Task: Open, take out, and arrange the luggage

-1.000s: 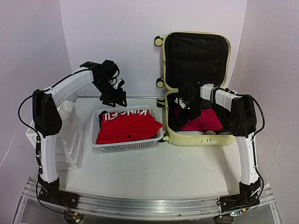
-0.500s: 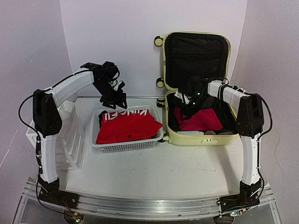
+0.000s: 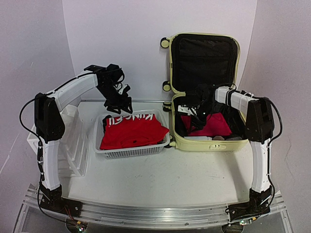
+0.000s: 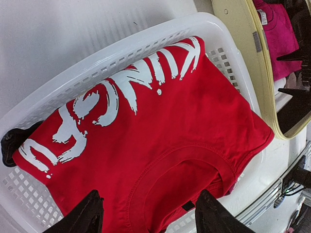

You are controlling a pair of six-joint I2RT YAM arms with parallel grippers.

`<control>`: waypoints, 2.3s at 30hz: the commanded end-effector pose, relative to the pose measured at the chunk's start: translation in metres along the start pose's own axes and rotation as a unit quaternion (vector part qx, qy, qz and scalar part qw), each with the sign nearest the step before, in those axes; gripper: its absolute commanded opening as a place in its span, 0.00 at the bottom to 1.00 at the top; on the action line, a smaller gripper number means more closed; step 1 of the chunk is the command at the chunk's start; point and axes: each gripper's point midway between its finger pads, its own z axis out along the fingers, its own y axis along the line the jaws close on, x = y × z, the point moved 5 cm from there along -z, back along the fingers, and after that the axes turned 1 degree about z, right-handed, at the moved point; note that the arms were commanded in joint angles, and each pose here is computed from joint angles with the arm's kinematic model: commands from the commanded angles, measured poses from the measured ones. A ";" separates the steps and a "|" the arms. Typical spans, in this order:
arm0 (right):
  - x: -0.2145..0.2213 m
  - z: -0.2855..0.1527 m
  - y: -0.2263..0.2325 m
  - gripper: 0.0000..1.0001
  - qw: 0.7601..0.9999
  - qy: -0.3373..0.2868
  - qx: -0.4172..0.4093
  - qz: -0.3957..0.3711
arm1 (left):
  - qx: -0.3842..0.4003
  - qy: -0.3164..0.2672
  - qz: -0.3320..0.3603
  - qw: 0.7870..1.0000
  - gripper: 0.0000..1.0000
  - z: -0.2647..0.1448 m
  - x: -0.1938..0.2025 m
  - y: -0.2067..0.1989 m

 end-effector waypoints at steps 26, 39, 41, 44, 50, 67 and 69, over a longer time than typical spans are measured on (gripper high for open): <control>0.014 0.040 -0.020 0.55 0.998 0.052 0.007 -0.041 | 0.008 -0.034 -0.002 0.999 0.66 -0.030 -0.005 -0.009; 0.009 0.032 -0.026 0.12 0.999 0.029 0.019 0.015 | 0.022 -0.051 -0.014 0.998 0.66 -0.042 -0.013 -0.016; 0.011 0.030 -0.027 0.03 0.999 0.027 0.023 0.025 | 0.027 -0.055 -0.022 0.998 0.66 -0.045 -0.014 -0.016; 0.011 0.027 -0.029 0.00 0.999 0.021 0.029 0.035 | 0.035 -0.057 -0.033 0.997 0.66 -0.049 -0.015 -0.018; 0.008 0.011 -0.028 0.00 0.998 -0.010 0.030 0.051 | 0.071 -0.063 -0.068 0.993 0.66 -0.060 -0.021 -0.022; -0.001 -0.045 -0.013 0.00 0.992 -0.093 0.022 0.078 | 0.281 0.001 -0.480 0.831 0.70 -0.009 -0.073 -0.070; -0.001 -0.050 -0.011 0.00 0.991 -0.100 0.020 0.082 | 0.289 0.006 -0.503 0.814 0.71 -0.002 -0.074 -0.092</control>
